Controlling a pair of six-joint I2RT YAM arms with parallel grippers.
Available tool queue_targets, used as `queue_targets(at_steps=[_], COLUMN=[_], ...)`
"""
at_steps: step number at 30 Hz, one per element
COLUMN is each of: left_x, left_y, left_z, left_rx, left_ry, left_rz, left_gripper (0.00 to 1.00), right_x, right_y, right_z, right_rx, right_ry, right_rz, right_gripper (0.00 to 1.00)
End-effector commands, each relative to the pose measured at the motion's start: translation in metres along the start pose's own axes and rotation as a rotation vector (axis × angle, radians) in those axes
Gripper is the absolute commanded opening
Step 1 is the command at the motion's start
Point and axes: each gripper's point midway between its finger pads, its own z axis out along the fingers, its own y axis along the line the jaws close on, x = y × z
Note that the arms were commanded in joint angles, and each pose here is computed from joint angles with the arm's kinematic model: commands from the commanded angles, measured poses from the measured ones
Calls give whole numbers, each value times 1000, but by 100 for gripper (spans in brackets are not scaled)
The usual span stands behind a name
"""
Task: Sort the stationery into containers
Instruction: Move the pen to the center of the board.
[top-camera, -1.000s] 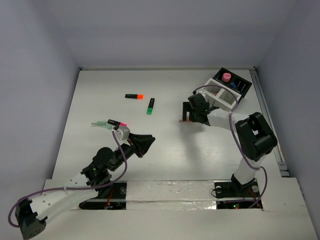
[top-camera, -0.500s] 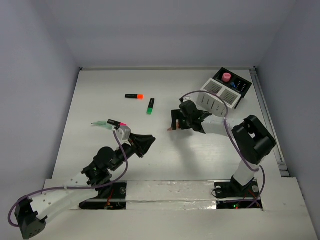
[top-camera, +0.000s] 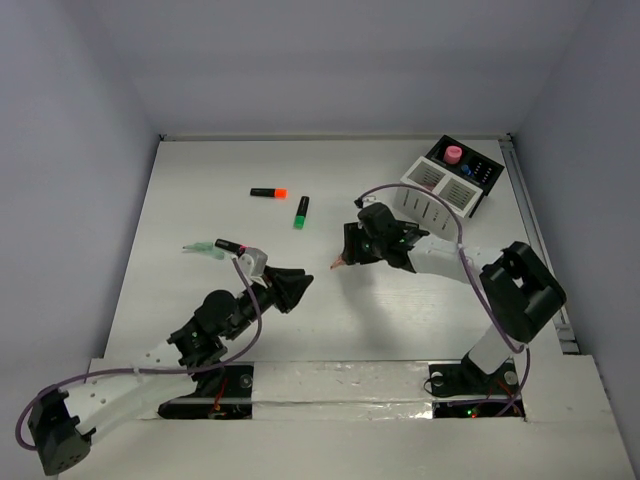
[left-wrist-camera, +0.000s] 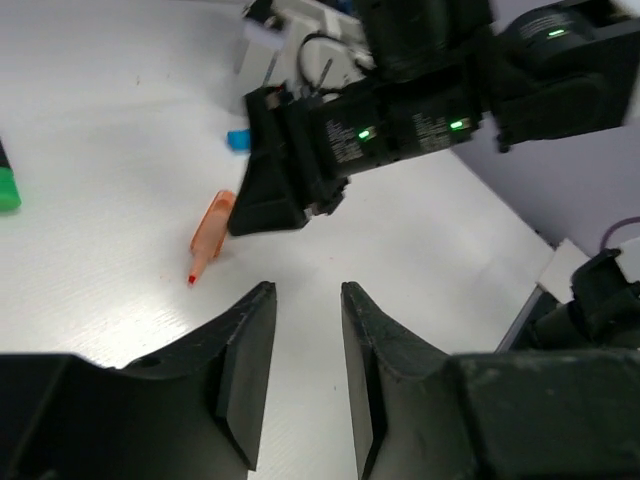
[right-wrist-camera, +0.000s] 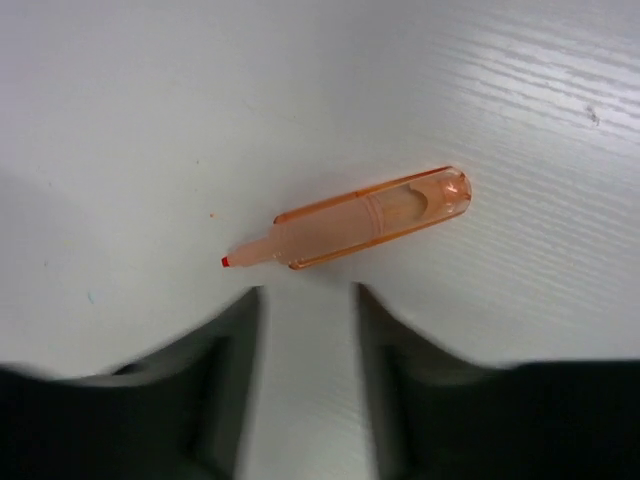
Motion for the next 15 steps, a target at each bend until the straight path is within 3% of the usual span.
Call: queue_targets(at_steps=[1, 2, 4, 11, 15], left_x=[-8, -14, -10, 17, 35], left_y=[4, 3, 5, 5, 9], left_z=[12, 16, 23, 83, 119], left_rx=[-67, -81, -107, -164, -171], left_ry=[7, 15, 47, 245, 330], left_rz=[-19, -28, -26, 49, 146], left_gripper=[29, 30, 31, 36, 52], right_x=[-24, -28, -28, -8, 8], right_y=[4, -3, -13, -65, -78], right_z=[-26, -32, -47, -82, -96], right_rx=[-11, 27, 69, 200, 212], right_ry=[-100, -123, -145, -186, -194], right_rz=[19, 25, 35, 114, 137], right_gripper=[35, 15, 1, 0, 3])
